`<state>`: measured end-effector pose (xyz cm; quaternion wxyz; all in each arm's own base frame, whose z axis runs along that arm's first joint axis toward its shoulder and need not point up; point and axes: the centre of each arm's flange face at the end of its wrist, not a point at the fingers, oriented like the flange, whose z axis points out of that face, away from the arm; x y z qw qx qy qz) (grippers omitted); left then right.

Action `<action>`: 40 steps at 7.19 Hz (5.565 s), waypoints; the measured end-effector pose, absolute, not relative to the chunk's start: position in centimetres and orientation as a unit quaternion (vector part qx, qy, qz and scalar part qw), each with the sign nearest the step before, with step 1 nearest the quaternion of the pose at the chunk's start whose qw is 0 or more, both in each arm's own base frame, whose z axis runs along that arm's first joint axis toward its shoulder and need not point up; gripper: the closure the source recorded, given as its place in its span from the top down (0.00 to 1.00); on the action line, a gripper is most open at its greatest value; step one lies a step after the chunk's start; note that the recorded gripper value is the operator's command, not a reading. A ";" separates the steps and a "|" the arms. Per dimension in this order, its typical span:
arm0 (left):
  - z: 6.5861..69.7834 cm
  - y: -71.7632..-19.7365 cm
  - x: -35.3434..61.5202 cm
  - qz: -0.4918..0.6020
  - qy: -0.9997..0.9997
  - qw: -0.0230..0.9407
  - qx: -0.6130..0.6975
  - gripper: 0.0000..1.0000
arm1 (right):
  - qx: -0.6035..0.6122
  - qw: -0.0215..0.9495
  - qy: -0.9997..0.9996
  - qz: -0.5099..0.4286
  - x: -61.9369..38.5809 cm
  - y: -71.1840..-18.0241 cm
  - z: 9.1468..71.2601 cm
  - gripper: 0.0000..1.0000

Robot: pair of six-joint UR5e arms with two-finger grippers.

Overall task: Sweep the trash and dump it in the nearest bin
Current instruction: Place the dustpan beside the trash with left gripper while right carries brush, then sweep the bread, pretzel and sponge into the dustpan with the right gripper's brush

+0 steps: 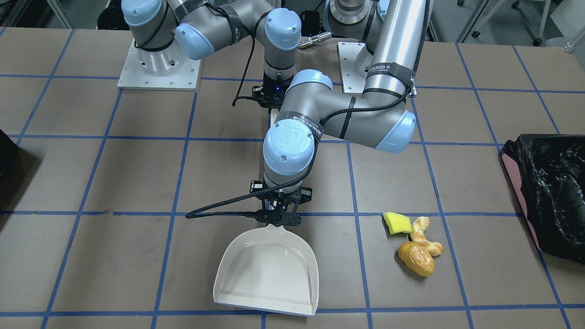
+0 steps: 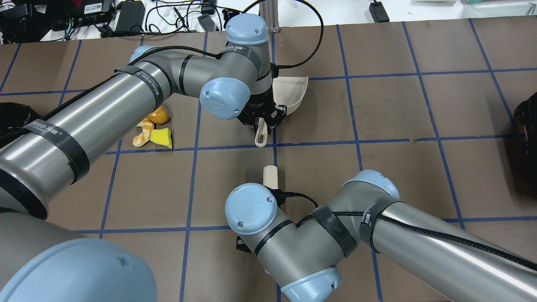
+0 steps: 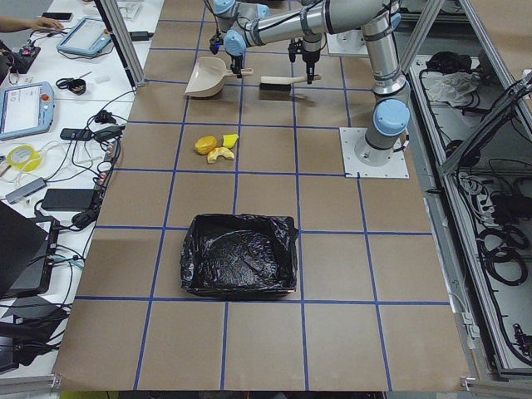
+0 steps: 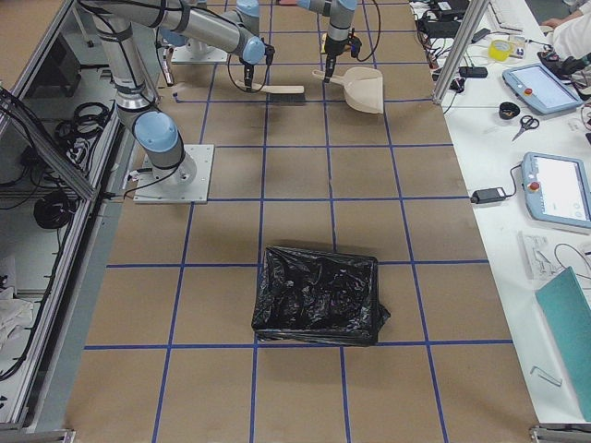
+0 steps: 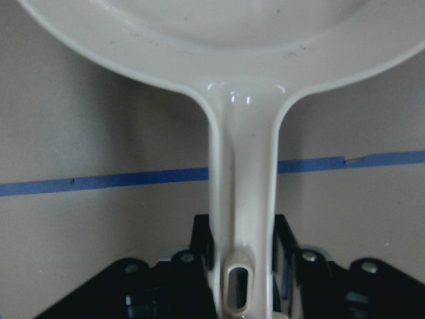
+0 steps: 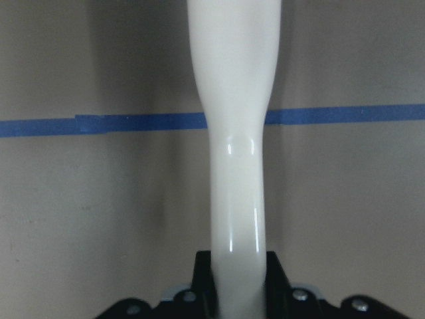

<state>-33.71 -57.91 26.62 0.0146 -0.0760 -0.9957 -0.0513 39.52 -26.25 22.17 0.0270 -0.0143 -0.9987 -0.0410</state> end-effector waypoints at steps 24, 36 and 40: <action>28.3 -64.4 23.2 -0.146 -0.694 -0.103 -0.698 0.00 | -0.070 -0.050 -0.996 0.001 50.3 -47.0 31.5 0.00; 25.2 -65.4 23.7 -0.146 -0.698 -0.100 -0.694 0.00 | -0.067 -0.086 -0.993 -0.035 64.5 -47.9 23.0 0.00; 24.9 -65.4 23.7 -0.147 -0.698 -0.099 -0.694 0.00 | -0.082 -0.112 -0.989 -0.046 69.3 -47.7 20.7 0.00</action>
